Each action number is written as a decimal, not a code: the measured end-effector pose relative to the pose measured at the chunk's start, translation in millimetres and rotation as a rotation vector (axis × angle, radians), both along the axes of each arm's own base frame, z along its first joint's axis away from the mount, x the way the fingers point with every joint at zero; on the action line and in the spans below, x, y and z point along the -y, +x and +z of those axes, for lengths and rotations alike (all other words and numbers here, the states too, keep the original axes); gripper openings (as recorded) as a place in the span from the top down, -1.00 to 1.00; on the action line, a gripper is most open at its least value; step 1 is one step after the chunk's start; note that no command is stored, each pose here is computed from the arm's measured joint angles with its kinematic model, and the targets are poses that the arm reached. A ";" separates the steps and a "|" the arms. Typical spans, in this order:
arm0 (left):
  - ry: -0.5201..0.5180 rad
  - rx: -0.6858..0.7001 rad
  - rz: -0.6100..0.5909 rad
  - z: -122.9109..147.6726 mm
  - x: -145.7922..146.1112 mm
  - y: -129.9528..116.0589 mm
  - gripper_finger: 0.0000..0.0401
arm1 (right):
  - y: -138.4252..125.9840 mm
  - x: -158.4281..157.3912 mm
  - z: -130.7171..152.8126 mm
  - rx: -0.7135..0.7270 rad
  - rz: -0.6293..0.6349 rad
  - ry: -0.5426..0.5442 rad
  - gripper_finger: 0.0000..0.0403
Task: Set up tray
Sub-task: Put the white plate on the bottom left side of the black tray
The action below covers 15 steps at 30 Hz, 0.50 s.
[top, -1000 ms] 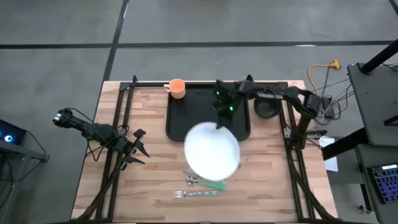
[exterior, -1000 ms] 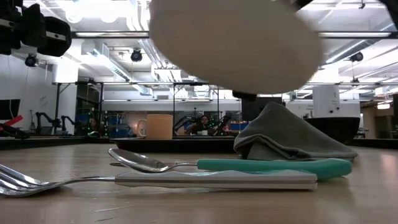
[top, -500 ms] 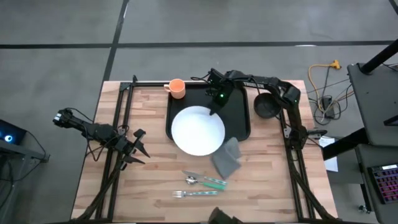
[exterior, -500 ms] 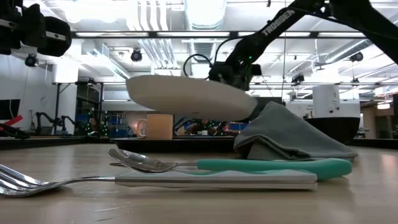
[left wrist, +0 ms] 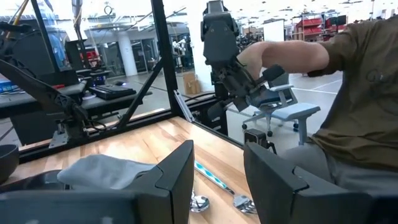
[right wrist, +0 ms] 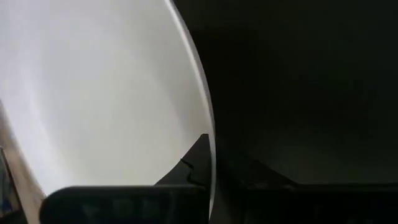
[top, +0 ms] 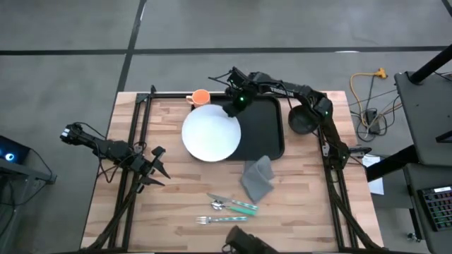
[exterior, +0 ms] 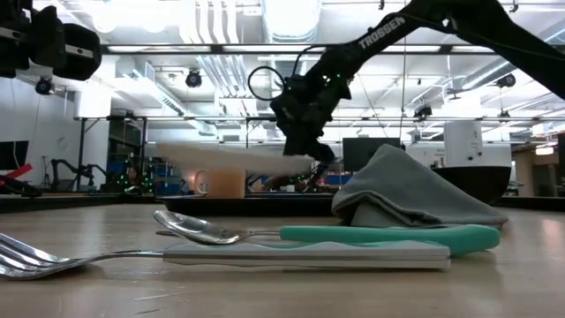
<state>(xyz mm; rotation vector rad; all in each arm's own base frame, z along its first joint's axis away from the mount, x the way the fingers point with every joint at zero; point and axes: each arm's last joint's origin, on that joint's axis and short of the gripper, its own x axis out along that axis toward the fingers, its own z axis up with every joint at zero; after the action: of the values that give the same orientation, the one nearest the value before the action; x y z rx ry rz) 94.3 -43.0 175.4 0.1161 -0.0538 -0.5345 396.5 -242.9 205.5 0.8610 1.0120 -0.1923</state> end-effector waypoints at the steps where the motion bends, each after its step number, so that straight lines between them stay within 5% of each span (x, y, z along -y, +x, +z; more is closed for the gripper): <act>1: 0.000 0.000 0.000 0.0 0.0 0.0 0.39 | 1.1 1.1 1.7 0.005 -0.003 -0.001 0.96; 15: 0.003 -0.006 0.000 -0.6 0.0 0.0 0.39 | 2.2 16.5 -46.9 -0.133 -0.018 0.101 0.96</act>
<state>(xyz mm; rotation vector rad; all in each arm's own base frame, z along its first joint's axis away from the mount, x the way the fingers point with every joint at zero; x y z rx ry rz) 94.3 -43.0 174.8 0.1171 -0.0475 -0.5348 398.7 -259.4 158.7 0.9589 1.1459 -0.2178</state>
